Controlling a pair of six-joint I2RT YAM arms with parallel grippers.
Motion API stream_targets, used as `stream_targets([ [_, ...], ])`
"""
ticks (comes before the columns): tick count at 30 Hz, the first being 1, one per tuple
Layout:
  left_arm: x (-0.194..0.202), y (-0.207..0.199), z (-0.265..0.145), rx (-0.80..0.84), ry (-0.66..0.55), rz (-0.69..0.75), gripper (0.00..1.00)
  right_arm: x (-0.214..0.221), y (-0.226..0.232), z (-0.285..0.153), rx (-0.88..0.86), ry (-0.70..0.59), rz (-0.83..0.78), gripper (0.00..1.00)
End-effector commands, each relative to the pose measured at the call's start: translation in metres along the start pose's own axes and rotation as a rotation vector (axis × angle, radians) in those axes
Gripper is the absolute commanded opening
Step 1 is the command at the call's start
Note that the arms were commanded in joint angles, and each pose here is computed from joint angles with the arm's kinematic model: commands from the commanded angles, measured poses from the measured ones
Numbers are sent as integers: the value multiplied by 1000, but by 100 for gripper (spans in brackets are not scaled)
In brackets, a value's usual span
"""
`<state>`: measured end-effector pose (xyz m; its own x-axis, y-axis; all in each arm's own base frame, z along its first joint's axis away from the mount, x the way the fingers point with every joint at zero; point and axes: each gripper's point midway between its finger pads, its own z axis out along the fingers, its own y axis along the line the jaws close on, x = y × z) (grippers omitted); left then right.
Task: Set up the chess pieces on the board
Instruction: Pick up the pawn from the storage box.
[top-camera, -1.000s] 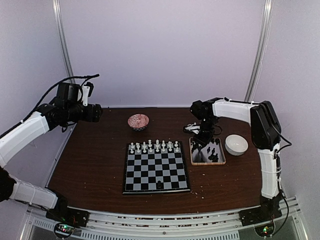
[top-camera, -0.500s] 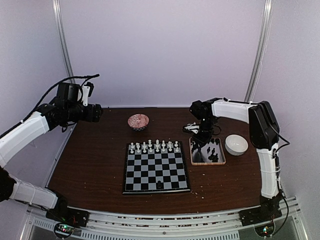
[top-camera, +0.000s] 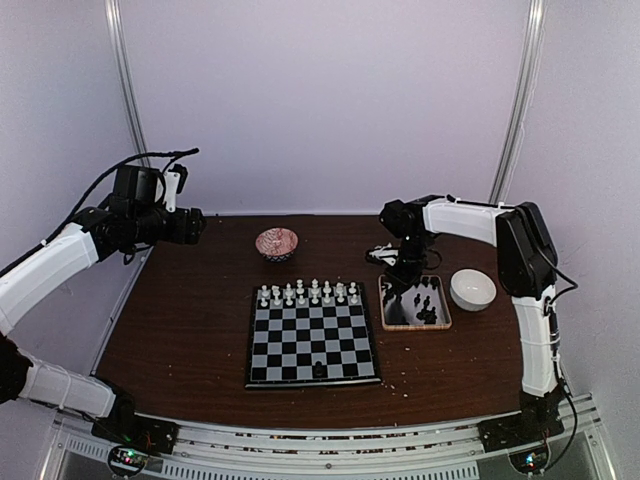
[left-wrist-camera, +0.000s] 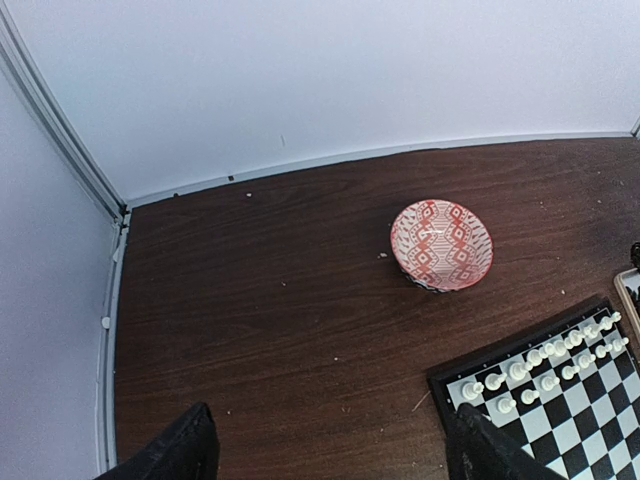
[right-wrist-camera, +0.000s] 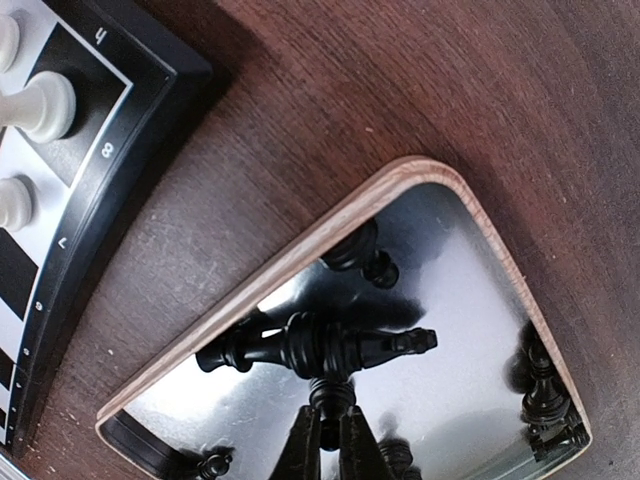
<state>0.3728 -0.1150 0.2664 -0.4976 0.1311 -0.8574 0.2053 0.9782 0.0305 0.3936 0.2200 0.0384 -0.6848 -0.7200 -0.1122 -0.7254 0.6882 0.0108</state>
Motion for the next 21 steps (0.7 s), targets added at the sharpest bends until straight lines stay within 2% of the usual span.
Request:
stream_targets([
  [1, -18, 1, -3, 9, -43, -16, 80, -4, -4, -3, -1, -13, 12, 5],
  [10, -18, 0, -3, 15, -40, -16, 80, 2, -4, 9, -5, 22, 16, 13],
  [21, -18, 0, -3, 13, -40, -15, 80, 1, -4, -3, -5, 2, 19, 6],
])
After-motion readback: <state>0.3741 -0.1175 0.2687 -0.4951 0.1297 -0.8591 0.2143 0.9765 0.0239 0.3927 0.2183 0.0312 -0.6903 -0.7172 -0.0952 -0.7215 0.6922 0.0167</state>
